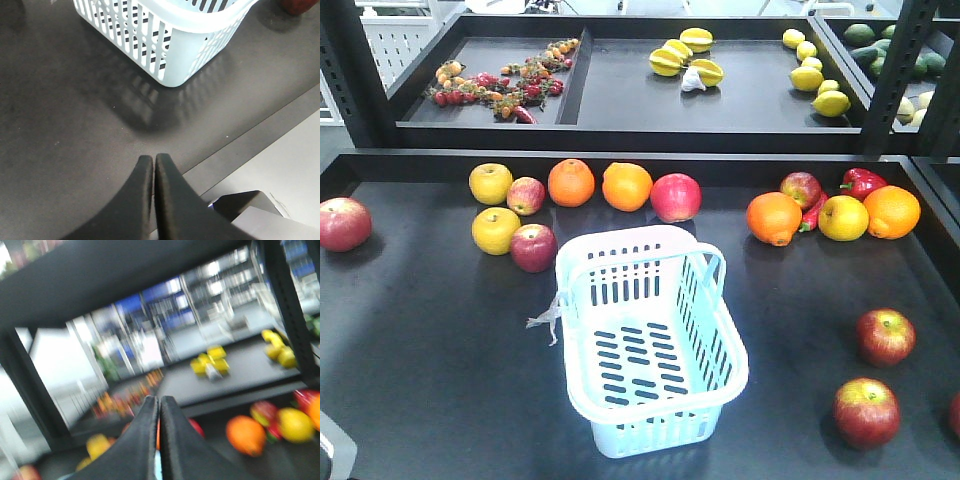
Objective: Pick three apples into basket with both arms
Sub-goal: 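Reach the right gripper down to the red apple nearest the robot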
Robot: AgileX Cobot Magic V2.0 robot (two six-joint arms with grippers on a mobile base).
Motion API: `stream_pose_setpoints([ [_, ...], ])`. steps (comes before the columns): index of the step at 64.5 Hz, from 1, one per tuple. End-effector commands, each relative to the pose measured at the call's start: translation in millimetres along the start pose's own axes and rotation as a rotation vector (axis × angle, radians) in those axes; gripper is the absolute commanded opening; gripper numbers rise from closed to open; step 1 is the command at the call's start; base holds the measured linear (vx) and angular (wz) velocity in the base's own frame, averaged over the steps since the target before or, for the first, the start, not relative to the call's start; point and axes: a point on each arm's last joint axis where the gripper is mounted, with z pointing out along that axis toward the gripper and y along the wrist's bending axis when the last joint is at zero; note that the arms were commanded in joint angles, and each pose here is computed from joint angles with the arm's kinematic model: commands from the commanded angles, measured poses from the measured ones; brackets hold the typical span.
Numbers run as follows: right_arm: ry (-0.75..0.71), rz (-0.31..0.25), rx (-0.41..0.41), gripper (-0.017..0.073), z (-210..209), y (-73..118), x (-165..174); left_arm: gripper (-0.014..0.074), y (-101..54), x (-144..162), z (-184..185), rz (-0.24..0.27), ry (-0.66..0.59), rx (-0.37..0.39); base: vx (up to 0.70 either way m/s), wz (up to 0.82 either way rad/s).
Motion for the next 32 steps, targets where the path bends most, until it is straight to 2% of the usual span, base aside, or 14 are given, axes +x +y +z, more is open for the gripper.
stream_pose_setpoints([
  [1, 0.107, -0.130, 0.052, 0.0022, 16, 8.3, -29, -0.0008, 0.7, -13, -3, -0.023, -0.076, -0.017, 0.00, 0.00],
  [6, 0.237, -0.193, 0.114, 0.0061, 35, 6.3, -37, -0.0008, 0.7, -13, -3, -0.023, -0.076, -0.017, 0.00, 0.00],
  [12, 0.383, -0.247, 0.180, 0.0180, 61, 1.3, -40, -0.0008, 0.5, -13, -3, -0.031, -0.077, -0.014, 0.00, 0.00],
  [16, 0.481, -0.281, 0.219, 0.0306, 81, -5.3, -35, -0.0008, 0.2, -13, -3, -0.049, -0.080, -0.009, 0.00, 0.00],
  [20, 0.535, -0.349, 0.247, 0.0464, 99, -13.2, -28, -0.0008, 0.1, -13, -3, -0.054, -0.082, -0.008, 0.00, 0.00],
  [25, 0.576, -0.426, 0.278, 0.0614, 118, -22.4, -21, -0.0007, 0.1, -13, -3, -0.054, -0.082, -0.008, 0.00, 0.00],
  [30, 0.641, -0.430, 0.292, 0.0724, 134, -29.1, -9, -0.0008, 0.1, -13, -3, -0.054, -0.082, -0.008, 0.00, 0.00],
  [32, 0.667, -0.430, 0.295, 0.0729, 139, -31.2, -5, -0.0008, 0.1, -13, -3, -0.054, -0.082, -0.008, 0.00, 0.00],
])
